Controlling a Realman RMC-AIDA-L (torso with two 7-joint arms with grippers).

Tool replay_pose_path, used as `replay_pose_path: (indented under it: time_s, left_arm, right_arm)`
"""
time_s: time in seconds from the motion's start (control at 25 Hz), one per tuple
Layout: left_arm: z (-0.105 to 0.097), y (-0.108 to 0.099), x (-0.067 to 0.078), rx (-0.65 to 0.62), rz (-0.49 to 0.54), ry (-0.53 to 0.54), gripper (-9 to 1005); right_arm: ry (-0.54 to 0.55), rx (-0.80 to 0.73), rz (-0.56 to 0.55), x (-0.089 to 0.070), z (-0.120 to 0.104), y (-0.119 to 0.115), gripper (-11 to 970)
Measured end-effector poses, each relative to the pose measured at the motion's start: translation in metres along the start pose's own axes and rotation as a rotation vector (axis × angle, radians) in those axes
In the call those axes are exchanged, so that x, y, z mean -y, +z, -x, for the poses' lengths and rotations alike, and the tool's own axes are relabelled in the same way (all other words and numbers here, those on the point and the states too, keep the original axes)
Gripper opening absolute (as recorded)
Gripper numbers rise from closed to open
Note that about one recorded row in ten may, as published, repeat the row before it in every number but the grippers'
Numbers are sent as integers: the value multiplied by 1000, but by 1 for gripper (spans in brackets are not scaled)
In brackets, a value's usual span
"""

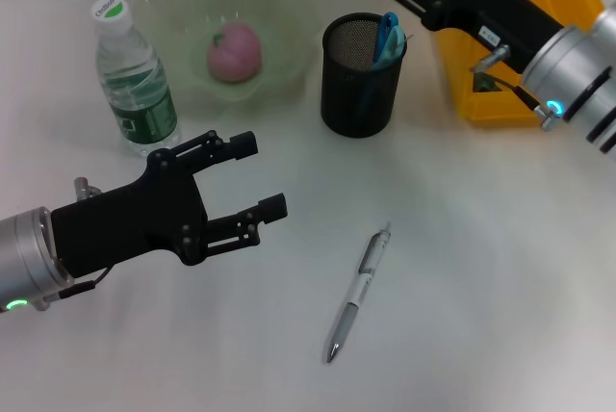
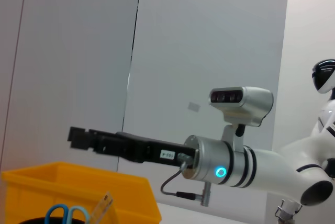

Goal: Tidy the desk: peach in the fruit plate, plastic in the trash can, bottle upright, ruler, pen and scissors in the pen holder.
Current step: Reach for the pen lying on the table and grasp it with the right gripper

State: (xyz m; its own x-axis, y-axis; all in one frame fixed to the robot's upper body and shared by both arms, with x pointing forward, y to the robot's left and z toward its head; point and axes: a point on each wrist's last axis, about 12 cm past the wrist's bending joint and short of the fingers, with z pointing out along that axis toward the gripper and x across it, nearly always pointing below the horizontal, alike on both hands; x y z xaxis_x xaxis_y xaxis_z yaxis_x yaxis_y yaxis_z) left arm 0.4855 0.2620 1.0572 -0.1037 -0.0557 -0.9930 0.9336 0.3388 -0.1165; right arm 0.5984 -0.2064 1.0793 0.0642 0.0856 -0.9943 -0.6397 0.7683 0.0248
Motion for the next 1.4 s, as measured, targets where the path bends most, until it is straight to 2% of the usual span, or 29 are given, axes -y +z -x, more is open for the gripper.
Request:
replay_pose_path:
  time_s: [0.2, 0.24, 0.32, 0.4, 0.56, 0.64, 0.68, 0.8, 0.84, 0.88, 0.96, 1.12, 1.4]
  left_arm:
    - [0, 0, 0, 7, 6, 5, 797]
    - [0, 0, 0, 9, 7, 5, 797]
    - [1, -1, 0, 9, 8, 5, 797]
    - [1, -2, -1, 9, 8, 3, 797]
    - [3, -3, -1, 11, 3, 0, 797]
    - [3, -5, -1, 12, 1, 0, 797]
    - [3, -6, 0, 12, 1, -1, 797]
    - [2, -9, 1, 13, 3, -4, 797]
    - [2, -9, 1, 14, 3, -3, 797]
    - [2, -9, 1, 13, 4, -2, 797]
    - [2, -10, 1, 12, 5, 0, 797]
    - [1, -11, 1, 2, -3, -3, 797]
    - [1, -12, 2, -6, -4, -5, 797]
  right_arm:
    - [94, 107, 19, 3, 8, -22, 718]
    - [130, 150, 68, 5, 15, -34, 718]
    - [147, 160, 100, 6, 19, -40, 718]
    - [178, 144, 199, 8, 27, -49, 717]
    - [187, 27, 378, 18, 52, -59, 717]
    - [184, -126, 486, 26, 69, -60, 716]
    - [184, -126, 486, 26, 69, -60, 716]
    - [171, -317, 580, 31, 82, -49, 716]
    - [139, -435, 646, 30, 88, -40, 716]
    - [139, -435, 646, 30, 88, -40, 716]
    - [87, -551, 718, 25, 92, -27, 715]
    - [-73, -759, 850, 8, 95, -2, 715]
    - [-400, -1007, 1058, -40, 90, 39, 714]
